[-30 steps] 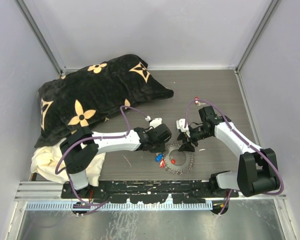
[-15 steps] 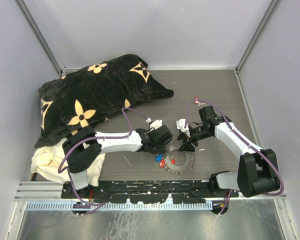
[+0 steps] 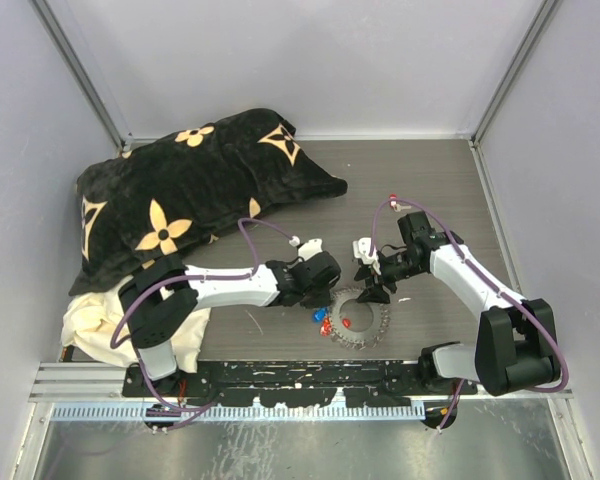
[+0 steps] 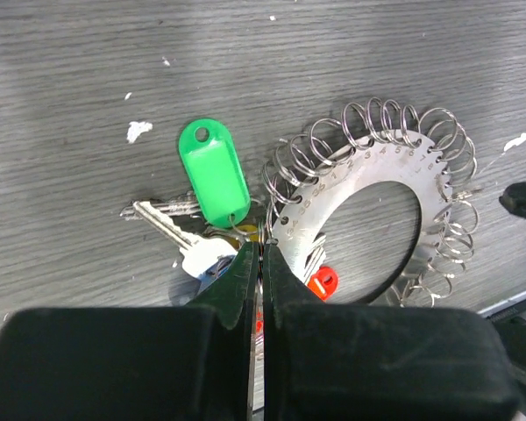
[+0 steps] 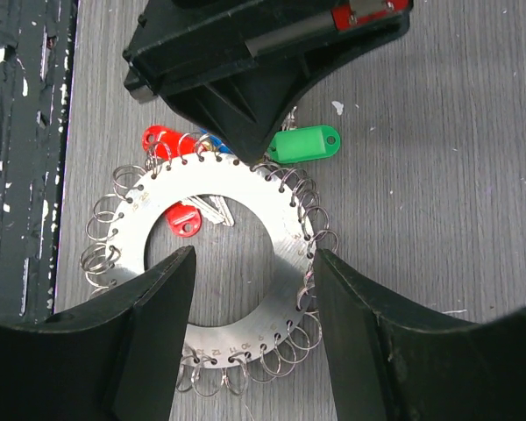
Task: Remove the keys from the keyring
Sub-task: Pick up the keyring from the center of the board.
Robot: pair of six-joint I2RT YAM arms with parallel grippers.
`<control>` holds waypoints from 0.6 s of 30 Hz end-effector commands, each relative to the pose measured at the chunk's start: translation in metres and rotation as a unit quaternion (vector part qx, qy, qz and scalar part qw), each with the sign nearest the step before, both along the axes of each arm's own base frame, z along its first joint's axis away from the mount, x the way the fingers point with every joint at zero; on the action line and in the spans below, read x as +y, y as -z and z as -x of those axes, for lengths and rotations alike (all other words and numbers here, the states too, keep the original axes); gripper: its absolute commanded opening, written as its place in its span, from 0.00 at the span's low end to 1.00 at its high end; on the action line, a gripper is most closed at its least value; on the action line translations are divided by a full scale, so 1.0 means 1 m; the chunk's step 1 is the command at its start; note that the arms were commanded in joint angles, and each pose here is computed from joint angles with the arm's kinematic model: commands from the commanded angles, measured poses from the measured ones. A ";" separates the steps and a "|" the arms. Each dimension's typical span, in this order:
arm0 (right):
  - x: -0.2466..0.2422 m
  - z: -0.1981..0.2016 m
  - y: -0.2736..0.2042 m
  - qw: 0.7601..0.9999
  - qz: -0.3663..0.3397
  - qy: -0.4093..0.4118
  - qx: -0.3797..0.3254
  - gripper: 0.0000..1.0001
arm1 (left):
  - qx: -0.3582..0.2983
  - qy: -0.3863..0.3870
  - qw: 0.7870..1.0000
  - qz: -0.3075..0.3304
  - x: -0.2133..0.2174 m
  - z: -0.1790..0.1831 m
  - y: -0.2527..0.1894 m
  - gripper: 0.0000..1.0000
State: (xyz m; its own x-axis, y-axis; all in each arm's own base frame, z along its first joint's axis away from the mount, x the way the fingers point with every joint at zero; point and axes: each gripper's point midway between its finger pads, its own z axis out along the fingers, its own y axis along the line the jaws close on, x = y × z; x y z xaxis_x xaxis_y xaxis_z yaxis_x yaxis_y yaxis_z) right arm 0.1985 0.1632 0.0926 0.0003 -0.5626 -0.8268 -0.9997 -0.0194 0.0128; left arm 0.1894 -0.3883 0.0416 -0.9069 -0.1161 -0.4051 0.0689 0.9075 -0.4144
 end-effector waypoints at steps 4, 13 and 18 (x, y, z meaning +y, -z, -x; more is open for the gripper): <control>0.012 -0.003 -0.030 0.998 -0.048 -0.015 -0.028 0.62 | -0.064 -0.030 0.991 0.110 -0.011 -0.028 -0.060 0.00; 0.018 -0.039 -0.052 0.994 -0.071 0.083 -0.012 0.69 | -0.168 0.016 0.974 0.153 -0.016 -0.048 -0.113 0.00; 0.014 -0.043 -0.068 0.991 -0.091 0.099 -0.011 0.72 | -0.216 0.058 0.962 0.153 -0.009 -0.047 -0.125 0.00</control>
State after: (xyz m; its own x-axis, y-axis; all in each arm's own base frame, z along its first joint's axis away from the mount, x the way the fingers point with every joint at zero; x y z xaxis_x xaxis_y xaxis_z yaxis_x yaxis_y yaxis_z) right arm 0.2245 0.1747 0.1241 -0.1112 -0.4631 -0.8793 -0.9899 0.1295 0.0570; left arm 0.2239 -0.3941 0.1233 -0.7843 -0.1910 -0.5903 0.2440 0.7798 -0.5765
